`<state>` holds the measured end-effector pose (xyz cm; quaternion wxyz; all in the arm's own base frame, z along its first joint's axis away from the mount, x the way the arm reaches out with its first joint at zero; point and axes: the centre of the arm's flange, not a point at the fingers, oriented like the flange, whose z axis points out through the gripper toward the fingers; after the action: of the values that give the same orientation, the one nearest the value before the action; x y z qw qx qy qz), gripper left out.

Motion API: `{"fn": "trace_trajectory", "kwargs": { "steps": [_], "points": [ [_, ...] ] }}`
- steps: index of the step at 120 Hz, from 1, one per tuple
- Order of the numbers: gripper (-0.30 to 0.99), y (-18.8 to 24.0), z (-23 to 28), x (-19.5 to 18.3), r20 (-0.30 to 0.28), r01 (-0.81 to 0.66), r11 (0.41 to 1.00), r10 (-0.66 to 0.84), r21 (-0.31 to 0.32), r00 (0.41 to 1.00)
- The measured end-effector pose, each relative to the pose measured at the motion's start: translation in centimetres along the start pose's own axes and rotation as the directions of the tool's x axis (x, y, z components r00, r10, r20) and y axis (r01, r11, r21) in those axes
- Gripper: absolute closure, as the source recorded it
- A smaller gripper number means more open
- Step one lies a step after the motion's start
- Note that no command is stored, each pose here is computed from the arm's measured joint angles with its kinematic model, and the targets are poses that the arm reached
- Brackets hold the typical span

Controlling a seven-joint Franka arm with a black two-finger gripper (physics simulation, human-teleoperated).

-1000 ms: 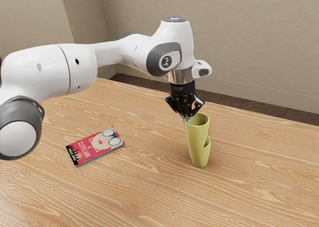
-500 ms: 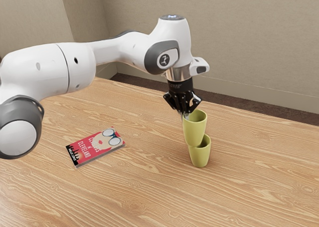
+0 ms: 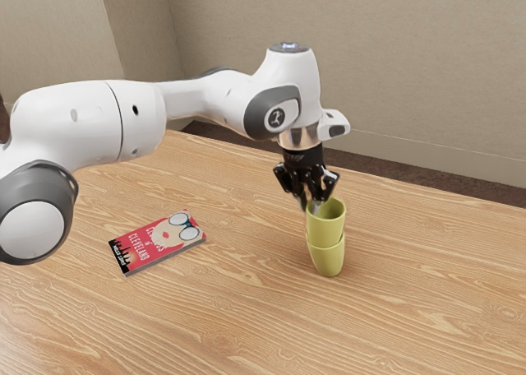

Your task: Place the left cup onto the right cup

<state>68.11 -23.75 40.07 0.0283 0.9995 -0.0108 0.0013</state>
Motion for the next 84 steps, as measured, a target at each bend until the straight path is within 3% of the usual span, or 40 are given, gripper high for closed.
{"fn": "trace_trajectory", "kwargs": {
  "steps": [22, 44, 62, 84],
  "points": [
    [0.24, 0.0, -3.1, -1.4, -0.033, -0.01, 1.0, 0.01, 0.003, 0.999],
    [0.1, -1.4, -10.9, -9.6, -0.055, -0.026, 0.999, 0.028, 0.046, 0.998],
    [0.05, -4.4, -14.3, -13.7, 0.006, 0.001, 0.995, -0.001, 0.095, 1.0],
    [0.02, -5.6, -14.3, -14.9, 0.077, -0.015, 0.991, 0.005, 0.135, 0.997]
  ]
}}
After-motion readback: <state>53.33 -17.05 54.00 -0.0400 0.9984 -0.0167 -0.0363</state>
